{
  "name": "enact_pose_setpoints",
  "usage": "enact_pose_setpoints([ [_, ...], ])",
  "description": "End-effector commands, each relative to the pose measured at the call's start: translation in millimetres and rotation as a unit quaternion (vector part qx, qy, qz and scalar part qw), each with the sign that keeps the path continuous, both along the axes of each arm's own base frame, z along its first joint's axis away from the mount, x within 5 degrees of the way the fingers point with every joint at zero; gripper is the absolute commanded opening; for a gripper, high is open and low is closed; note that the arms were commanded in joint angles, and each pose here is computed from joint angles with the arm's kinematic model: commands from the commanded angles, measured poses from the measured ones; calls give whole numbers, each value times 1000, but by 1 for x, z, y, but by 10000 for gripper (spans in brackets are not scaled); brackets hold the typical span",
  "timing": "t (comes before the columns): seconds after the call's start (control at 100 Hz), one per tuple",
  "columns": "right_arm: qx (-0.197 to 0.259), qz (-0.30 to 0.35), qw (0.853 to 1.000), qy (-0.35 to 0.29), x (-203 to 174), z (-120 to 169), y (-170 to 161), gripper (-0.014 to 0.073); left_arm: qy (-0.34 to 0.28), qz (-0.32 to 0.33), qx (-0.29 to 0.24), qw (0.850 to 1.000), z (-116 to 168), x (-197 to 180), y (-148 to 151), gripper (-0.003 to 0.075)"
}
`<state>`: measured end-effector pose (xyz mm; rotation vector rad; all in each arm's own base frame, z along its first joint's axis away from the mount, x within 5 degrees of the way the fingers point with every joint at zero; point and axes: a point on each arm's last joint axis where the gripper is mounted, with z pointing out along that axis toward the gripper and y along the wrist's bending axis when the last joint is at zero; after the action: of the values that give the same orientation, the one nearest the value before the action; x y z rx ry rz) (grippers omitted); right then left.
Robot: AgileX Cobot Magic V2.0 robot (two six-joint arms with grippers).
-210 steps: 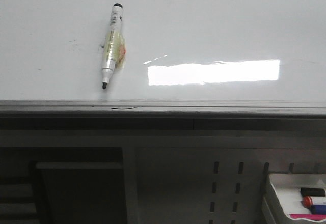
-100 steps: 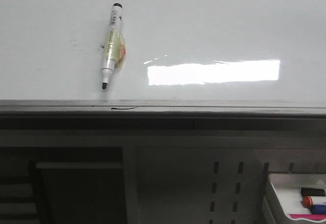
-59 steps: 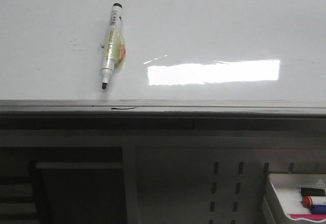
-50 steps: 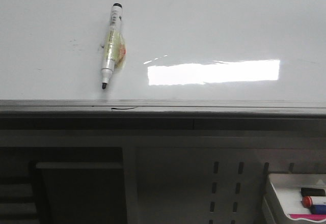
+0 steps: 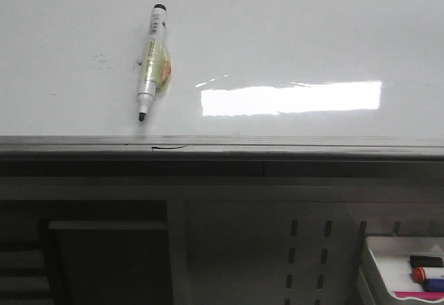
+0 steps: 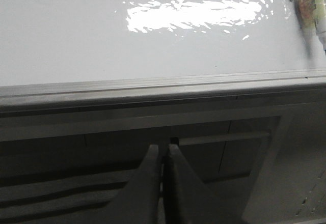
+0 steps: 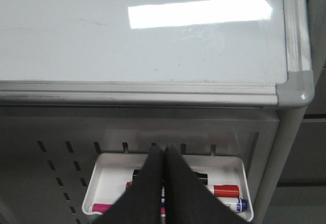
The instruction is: Write number 4 on whiteboard
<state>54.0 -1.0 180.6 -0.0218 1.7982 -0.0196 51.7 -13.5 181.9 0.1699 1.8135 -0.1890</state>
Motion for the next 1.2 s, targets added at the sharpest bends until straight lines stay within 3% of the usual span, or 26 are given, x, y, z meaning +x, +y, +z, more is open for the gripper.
enact_pose_setpoints([
  [0.0, 17, 3, 997, -72, 2, 8, 1, -64, -48, 8, -7, 999, -1, 2, 1, -20],
  [0.06, 88, 3, 990, -114, 2, 15, 3, -64, -64, 10, -46, 997, 4, 2, 0, -20],
  [0.1, 133, -1, 981, -140, 2, 20, 2, -64, -64, 12, -109, 992, 6, 2, -1, -20],
  [0.13, 177, -5, 972, -154, 2, 23, 2, -64, -59, 13, -163, 985, 8, 2, -2, -20],
  [0.14, 186, -7, 969, -161, 2, 24, 1, -64, -52, 14, -206, 977, 9, 2, -3, -20],
  [0.2, 244, -14, 955, -170, 1, 26, 0, -64, -40, 17, -279, 959, 11, 1, -4, -20],
  [0.46, 284, -16, 941, -184, 0, 35, -1, -64, -45, 35, -403, 913, 19, 2, -1, -20],
  [0.51, 284, -10, 939, -195, -2, 46, 0, -64, -46, 23, -397, 916, 26, 0, -3, -20],
  [0.59, 272, 6, 941, -201, -7, 65, 2, -64, -50, -1, -347, 936, 38, -2, -6, -20],
  [0.8, 122, 49, 978, -164, -17, 114, 10, -64, -52, -31, -181, 982, 91, 3, -11, -20],
  [0.9, 58, 63, 986, -141, -14, 129, 12, -64, -13, -52, -115, 992, 113, 17, -17, -8],
  [1.0, 53, 67, 989, -119, -7, 139, 13, -64, 44, -68, -91, 993, 128, 39, -24, 98],
  [1.08, 53, 70, 991, -102, -2, 142, 14, -50, 93, -79, -84, 989, 132, 55, -30, 256],
  [1.14, 53, 74, 992, -86, 1, 144, 15, 9, 132, -104, -60, 984, 131, 66, -36, 354],
  [1.19, 53, 77, 993, -74, 3, 144, 15, 90, 154, -134, -46, 978, 131, 73, -43, 391],
])
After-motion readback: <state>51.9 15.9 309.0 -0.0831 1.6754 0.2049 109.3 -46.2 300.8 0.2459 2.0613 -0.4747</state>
